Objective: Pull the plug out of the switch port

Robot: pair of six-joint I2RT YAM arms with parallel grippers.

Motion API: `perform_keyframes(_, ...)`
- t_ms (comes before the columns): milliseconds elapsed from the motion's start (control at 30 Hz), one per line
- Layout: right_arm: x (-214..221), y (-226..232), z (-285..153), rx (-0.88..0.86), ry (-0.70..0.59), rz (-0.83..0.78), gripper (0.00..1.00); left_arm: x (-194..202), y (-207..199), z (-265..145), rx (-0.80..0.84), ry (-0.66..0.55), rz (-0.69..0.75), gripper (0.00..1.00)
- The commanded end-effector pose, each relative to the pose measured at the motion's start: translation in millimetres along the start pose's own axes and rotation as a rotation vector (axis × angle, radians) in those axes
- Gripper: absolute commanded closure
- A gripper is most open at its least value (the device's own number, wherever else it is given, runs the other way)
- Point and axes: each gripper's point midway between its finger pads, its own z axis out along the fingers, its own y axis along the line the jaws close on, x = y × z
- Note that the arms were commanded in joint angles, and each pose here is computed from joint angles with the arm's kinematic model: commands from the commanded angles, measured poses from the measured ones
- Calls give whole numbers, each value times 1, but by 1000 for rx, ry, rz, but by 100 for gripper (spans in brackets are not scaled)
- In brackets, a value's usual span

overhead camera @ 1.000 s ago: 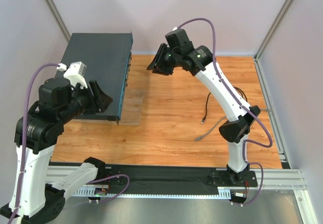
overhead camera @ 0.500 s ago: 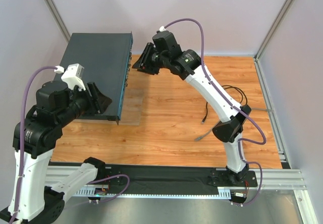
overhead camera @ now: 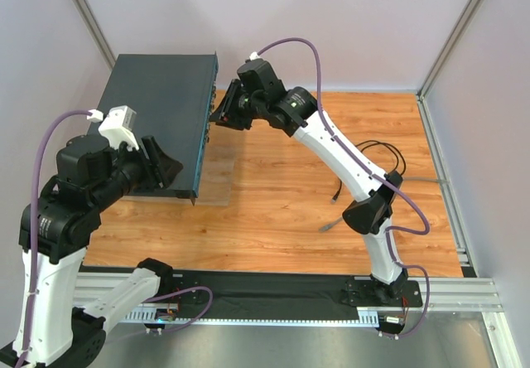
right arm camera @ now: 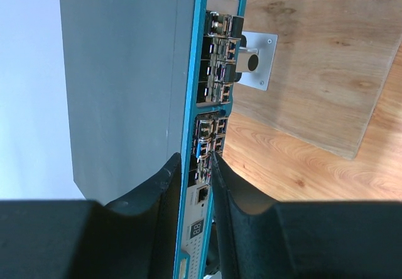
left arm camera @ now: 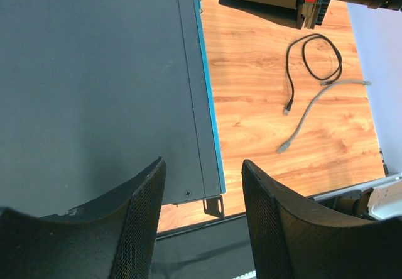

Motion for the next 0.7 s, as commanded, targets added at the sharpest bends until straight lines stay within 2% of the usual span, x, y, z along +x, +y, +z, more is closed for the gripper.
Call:
perform_keyframes(0, -6, 14, -3, -32, -39, 8, 73, -3, -1, 0, 9, -18, -2, 40)
perform_keyframes(667, 9, 9, 14, -15, 5, 9, 78, -3, 1, -2, 2, -22, 11, 40)
